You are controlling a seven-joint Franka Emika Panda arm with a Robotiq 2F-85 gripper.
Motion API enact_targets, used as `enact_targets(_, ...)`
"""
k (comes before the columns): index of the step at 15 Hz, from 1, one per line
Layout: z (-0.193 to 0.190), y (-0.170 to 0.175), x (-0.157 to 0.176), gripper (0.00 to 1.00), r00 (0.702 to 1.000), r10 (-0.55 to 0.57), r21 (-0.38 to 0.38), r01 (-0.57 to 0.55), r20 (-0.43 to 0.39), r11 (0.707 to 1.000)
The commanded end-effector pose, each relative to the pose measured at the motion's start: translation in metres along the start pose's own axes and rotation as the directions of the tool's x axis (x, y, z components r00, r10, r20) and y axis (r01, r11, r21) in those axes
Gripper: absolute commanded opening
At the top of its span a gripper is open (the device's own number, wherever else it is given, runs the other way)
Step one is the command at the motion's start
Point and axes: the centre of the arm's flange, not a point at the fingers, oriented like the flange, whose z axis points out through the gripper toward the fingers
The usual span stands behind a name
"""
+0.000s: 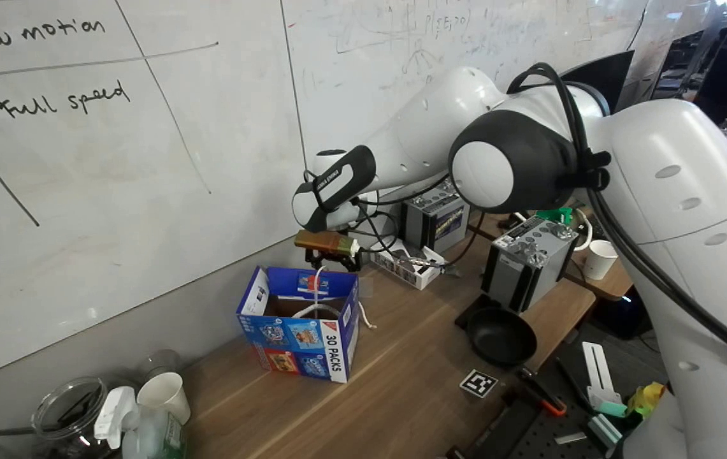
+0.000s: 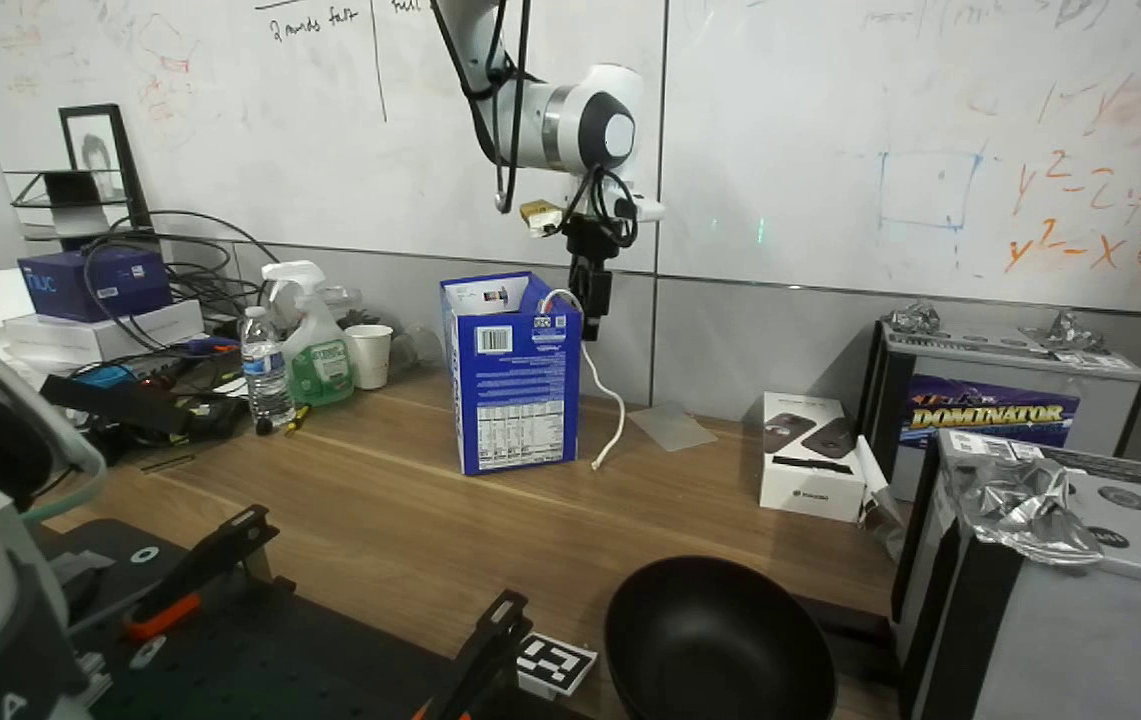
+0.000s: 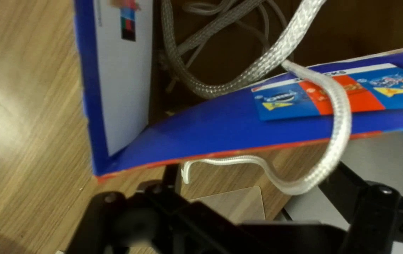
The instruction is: Put the ropes in the box one at a time
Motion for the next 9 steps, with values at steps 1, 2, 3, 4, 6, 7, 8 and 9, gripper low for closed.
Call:
enact_targets(1, -0.017, -0.019, -0.001, 1.0, 0.998, -0.028, 0.018, 0.028, 0.055, 0.999)
enact_targets(2, -0.023, -0.021, -0.004, 1.0, 0.997, -0.037, 0.01, 0.036, 0.068, 0.999)
enact_targets(3, -0.028, -0.023, -0.009, 1.0, 0.996, -0.046, 0.005, 0.046, 0.079, 0.999)
enact_targets(4, -0.034, -0.025, -0.013, 1.0, 0.995, -0.055, 0.001, 0.055, 0.081, 0.998)
enact_targets(6, -0.045, -0.027, -0.02, 1.0, 0.994, -0.068, 0.003, 0.068, 0.085, 0.998)
enact_targets(7, -0.05, -0.028, -0.024, 1.0, 0.994, -0.074, 0.005, 0.073, 0.085, 0.997)
enact_targets(8, -0.056, -0.029, -0.026, 1.0, 0.993, -0.078, 0.009, 0.077, 0.086, 0.997)
enact_targets(9, -0.061, -0.03, -0.028, 1.0, 0.993, -0.081, 0.013, 0.081, 0.087, 0.997)
